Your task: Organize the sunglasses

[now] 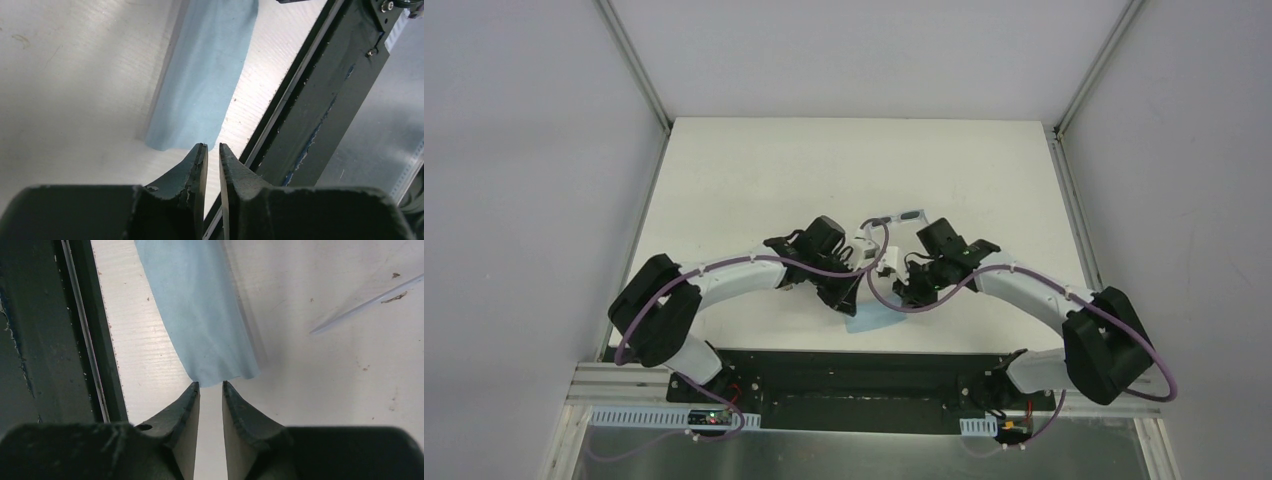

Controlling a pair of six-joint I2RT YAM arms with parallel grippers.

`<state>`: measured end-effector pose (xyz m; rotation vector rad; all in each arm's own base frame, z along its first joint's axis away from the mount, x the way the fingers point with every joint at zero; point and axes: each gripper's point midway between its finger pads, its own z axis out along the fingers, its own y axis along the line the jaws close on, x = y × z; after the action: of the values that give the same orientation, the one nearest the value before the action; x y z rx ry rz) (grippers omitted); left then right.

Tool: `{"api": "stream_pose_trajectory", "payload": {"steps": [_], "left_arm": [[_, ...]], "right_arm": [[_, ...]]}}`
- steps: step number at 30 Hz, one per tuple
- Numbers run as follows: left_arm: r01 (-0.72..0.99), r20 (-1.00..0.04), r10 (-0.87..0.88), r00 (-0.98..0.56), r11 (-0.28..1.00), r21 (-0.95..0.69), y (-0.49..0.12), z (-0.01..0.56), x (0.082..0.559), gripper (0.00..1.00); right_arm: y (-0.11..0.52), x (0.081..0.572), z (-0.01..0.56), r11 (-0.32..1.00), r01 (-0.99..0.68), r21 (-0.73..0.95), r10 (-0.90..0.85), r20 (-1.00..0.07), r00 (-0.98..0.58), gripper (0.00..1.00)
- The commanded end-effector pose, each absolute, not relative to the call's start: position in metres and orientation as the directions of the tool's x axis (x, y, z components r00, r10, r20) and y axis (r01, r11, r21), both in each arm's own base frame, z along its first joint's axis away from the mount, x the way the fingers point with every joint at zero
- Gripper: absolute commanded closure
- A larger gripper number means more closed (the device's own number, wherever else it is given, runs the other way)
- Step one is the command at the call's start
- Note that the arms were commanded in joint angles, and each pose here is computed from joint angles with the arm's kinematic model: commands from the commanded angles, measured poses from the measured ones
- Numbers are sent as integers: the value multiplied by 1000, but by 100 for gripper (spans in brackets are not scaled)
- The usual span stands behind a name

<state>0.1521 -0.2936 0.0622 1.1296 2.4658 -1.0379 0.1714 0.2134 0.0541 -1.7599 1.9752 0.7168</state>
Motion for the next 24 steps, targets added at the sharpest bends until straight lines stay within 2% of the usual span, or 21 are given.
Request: {"api": "stream_pose_trajectory", "payload": {"steps": [1, 4, 9, 12, 14, 17, 22, 24], "left_arm": [[777, -562, 541, -626, 375, -505, -307, 93, 154, 82], [772, -570, 521, -636, 426, -472, -305, 94, 163, 75], [694, -557, 440, -704, 593, -409, -291, 89, 191, 61], [657, -564, 390, -728, 629, -415, -289, 94, 195, 53], [640, -562, 368, -741, 640, -424, -289, 94, 196, 52], [622, -539, 367, -758, 657, -426, -286, 83, 195, 53], [607, -497, 378, -781, 646, -462, -288, 68, 189, 59], [609, -497, 377, -782, 635, -476, -290, 68, 189, 59]], "right_arm": [[220, 179, 77, 82, -993, 89, -749, -651, -120, 75], [219, 188, 81, 109, -986, 123, -721, -673, -163, 75], [216, 212, 88, 164, -967, 193, -661, -707, -253, 75], [214, 225, 89, 181, -955, 233, -635, -714, -295, 69], [214, 230, 84, 182, -956, 229, -644, -707, -292, 61], [214, 236, 76, 188, -954, 232, -658, -691, -298, 56], [219, 229, 72, 138, -943, 303, -663, -679, -315, 54], [219, 227, 66, 130, -938, 321, -668, -671, -322, 55]]}}
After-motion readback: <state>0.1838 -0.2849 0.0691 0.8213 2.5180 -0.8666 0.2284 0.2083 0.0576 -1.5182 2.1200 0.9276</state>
